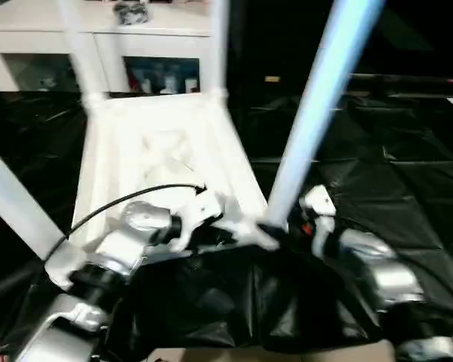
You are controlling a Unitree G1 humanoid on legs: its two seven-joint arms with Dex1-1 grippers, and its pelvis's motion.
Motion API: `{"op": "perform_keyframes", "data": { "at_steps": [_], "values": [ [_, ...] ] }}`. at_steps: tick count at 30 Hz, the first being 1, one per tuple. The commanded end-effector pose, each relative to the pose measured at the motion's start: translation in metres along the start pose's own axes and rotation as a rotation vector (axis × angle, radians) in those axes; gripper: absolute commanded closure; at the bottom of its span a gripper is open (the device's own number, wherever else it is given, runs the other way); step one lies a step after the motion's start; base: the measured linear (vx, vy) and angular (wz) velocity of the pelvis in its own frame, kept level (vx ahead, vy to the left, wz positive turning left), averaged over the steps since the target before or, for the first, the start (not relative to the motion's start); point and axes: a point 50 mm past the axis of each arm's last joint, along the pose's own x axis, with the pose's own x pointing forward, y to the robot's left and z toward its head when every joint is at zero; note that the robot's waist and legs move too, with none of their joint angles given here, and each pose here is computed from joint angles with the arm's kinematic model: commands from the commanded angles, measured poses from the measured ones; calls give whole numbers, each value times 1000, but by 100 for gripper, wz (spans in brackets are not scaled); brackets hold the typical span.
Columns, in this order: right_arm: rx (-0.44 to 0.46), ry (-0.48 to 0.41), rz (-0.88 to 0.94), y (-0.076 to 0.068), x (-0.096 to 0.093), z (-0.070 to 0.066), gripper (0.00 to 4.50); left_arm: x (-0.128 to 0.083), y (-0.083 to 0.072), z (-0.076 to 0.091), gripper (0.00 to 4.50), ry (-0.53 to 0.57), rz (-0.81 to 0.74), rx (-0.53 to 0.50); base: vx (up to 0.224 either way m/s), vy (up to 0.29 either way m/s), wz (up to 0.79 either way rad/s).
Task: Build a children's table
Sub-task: Rotate leg to tighten
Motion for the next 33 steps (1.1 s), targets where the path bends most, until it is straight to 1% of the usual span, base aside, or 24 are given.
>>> {"op": "perform_keyframes", "data": {
  "at_steps": [1, 2, 3, 4, 5, 6, 7, 9, 10, 12, 16, 17, 18, 20, 23, 26, 28, 29, 30, 33],
  "values": [
    [1, 107, -21, 18, 16, -17, 191, 25, -19, 23, 450, -102, -55, 0, 0, 0, 0],
    [23, 64, 13, 28, 23, -13, 191, 31, -25, 27, 450, -120, -64, 0, 0, 0, 0],
    [22, 53, 32, 31, 24, -11, 191, 32, -27, 28, 450, -126, -70, 2, 0, 0, 0],
    [20, 47, 40, 33, 25, -10, 156, 33, -28, 29, 450, -128, -75, 4, 0, 0, 0],
    [32, 31, 69, 36, 25, -8, 135, 33, -29, 29, 450, -126, -89, 13, 0, 0, 0],
    [30, 28, 79, 36, 25, -7, 121, 32, -29, 29, 450, -124, -94, 19, 0, 0, 0],
    [28, 25, 86, 36, 24, -7, 119, 31, -29, 28, 450, -123, -98, 24, 0, 0, 0],
    [-27, 30, 151, 36, 19, -4, 112, 25, -26, 25, 450, -115, -108, 35, 0, 0, 0],
    [-27, 30, 151, 36, 19, -4, 100, 25, -26, 25, 450, -115, -108, 35, 0, 0, 0],
    [-74, 36, 233, 36, 12, -2, 100, 19, -23, 22, 450, -108, -124, 46, 0, 0, 0],
    [-101, 39, 373, 31, -4, 3, 100, 5, -20, 14, 450, -82, -174, 74, 0, 0, 0],
    [-105, 48, 406, 30, -8, 4, 100, 1, -19, 12, 450, -74, -189, 78, 0, 0, 0],
    [-118, 71, 472, 29, -15, 4, 100, -5, -18, 8, 450, -64, -214, 87, 0, 0, 0],
    [-121, 80, 491, 29, -18, 3, 100, -6, -18, 7, 450, -61, -221, 89, 0, 0, 0],
    [-136, 127, 584, 28, -29, 2, 100, -15, -15, 1, 450, -33, -256, 104, 0, 0, 0],
    [-128, 152, 635, 26, -35, 2, 133, -21, -13, -2, 450, -19, -284, 108, 0, 0, 0],
    [-129, 160, 645, 25, -36, 2, 137, -23, -12, -4, 450, -12, -291, 110, 0, 0, 0],
    [-127, 168, 657, 25, -37, 2, 160, -25, -11, -5, 450, -6, -299, 111, 0, 0, 0],
    [-127, 173, 665, 24, -38, 3, 168, -26, -11, -6, 450, -1, -303, 113, 0, 0, 0],
    [-129, 179, 672, 24, -38, 3, 180, -27, -10, -7, 450, 8, -310, 115, 0, 0, 0]
  ]
}}
